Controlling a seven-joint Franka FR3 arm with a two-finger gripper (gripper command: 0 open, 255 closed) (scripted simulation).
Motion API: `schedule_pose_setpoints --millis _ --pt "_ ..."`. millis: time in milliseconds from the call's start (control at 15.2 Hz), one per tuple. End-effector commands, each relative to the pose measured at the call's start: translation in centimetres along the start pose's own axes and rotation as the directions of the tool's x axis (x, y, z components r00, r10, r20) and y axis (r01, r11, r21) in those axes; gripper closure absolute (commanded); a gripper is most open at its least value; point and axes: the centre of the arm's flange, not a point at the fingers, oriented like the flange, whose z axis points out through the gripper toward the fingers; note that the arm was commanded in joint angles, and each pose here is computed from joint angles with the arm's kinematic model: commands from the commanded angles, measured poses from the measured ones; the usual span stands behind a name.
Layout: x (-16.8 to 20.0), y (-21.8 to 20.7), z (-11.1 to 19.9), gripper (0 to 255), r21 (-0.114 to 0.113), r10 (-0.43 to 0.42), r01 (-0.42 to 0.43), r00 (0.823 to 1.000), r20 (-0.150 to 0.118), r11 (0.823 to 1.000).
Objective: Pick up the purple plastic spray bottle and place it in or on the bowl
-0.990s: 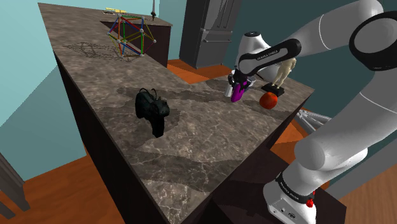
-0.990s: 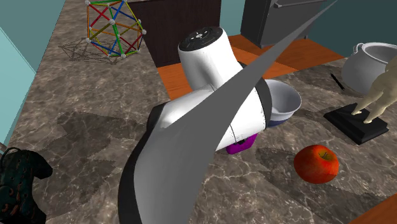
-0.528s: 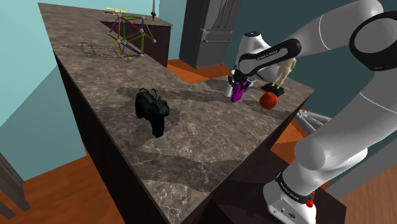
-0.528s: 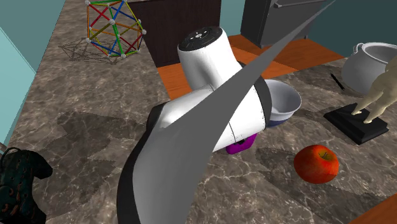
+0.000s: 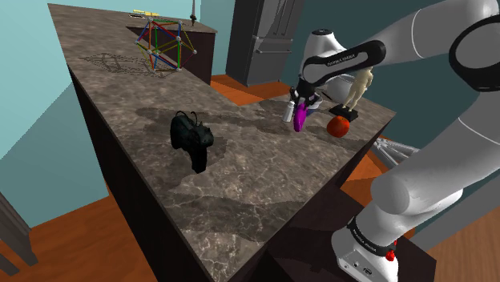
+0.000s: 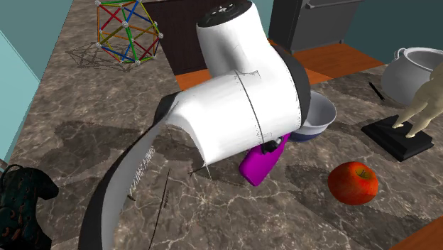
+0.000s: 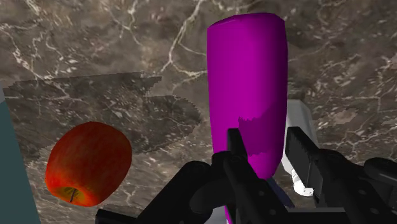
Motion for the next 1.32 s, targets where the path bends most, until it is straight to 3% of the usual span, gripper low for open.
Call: schedule_pose_setpoints --millis 0,1254 --pt "0.4 0.1 -1.1 255 0.0 0.0 0.0 1.0 0.0 1.0" --pt "3.5 0.9 -10.6 255 0.0 0.0 0.0 1.0 0.0 1.0"
